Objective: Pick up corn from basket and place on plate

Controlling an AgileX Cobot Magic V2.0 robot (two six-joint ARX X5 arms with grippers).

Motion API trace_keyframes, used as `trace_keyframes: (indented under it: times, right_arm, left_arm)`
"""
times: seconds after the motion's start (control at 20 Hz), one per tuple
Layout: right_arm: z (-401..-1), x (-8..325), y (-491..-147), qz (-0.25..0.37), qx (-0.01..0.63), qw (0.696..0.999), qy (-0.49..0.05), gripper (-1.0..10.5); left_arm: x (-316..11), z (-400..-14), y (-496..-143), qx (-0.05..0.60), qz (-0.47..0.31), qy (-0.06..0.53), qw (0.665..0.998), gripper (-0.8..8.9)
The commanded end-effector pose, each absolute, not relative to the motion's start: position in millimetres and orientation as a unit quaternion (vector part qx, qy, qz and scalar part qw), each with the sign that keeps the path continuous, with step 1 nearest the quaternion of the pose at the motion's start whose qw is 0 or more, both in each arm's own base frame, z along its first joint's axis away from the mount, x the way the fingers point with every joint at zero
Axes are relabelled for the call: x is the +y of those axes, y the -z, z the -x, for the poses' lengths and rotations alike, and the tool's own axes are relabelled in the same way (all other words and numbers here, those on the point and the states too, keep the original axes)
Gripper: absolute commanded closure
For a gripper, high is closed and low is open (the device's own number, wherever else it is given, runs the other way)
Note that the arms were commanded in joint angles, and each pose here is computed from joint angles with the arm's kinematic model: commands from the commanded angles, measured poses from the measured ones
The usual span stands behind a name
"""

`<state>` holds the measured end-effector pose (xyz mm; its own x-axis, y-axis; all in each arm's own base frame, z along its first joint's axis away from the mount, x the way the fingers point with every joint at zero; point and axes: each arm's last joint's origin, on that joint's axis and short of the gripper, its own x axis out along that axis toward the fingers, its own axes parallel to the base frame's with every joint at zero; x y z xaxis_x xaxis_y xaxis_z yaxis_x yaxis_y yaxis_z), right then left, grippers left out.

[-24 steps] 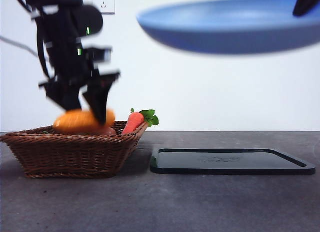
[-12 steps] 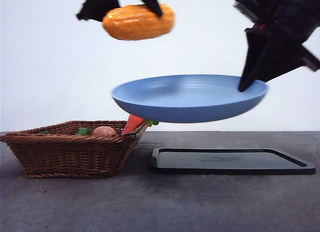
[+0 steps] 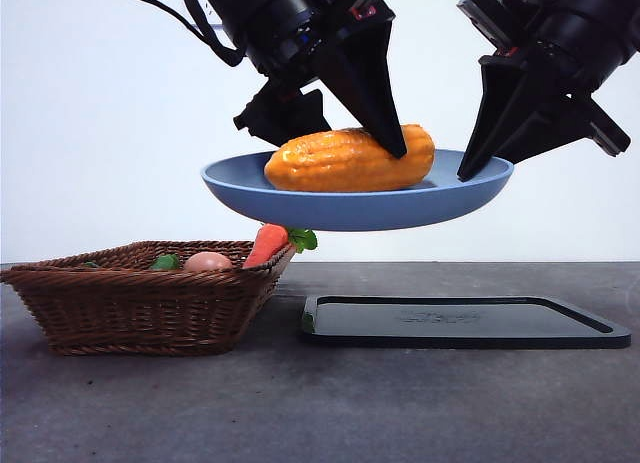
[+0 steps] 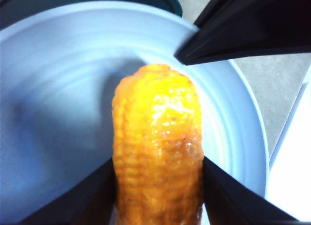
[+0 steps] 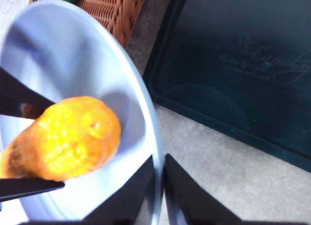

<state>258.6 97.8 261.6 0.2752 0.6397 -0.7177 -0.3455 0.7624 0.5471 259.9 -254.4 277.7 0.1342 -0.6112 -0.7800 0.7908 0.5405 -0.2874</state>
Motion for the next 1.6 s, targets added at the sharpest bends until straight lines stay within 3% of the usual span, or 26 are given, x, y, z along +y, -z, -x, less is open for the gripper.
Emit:
trace_keyframes:
  times: [0.05, 0.2, 0.7, 1.15, 1.6]
  right_arm:
    - [-262, 101, -266, -0.151, 0.507, 0.783, -0.326, 9.4]
    - [-262, 101, -266, -0.151, 0.508, 0.783, -0.326, 9.4]
    - [-260, 100, -264, -0.15, 0.52, 0.777, -0.322, 9.4]
    - [-262, 97, -265, -0.154, 0.517, 0.781, -0.316, 9.4]
    - [-299, 48, -240, -0.207, 0.535, 0.787, -0.229, 9.4]
  left_arm:
    - [-261, -260, -275, 0.457, -0.117, 0.466, 0.749, 5.15]
    - [-260, -259, -274, 0.464, -0.119, 0.463, 0.746, 4.57]
    - [-255, -252, -283, 0.466, -0.119, 0.463, 0.744, 4.57]
    - [-228, -234, -344, 0.387, -0.096, 0.474, 0.785, 4.57]
    - [-186, -192, -411, 0.289, -0.065, 0.485, 0.823, 4.58]
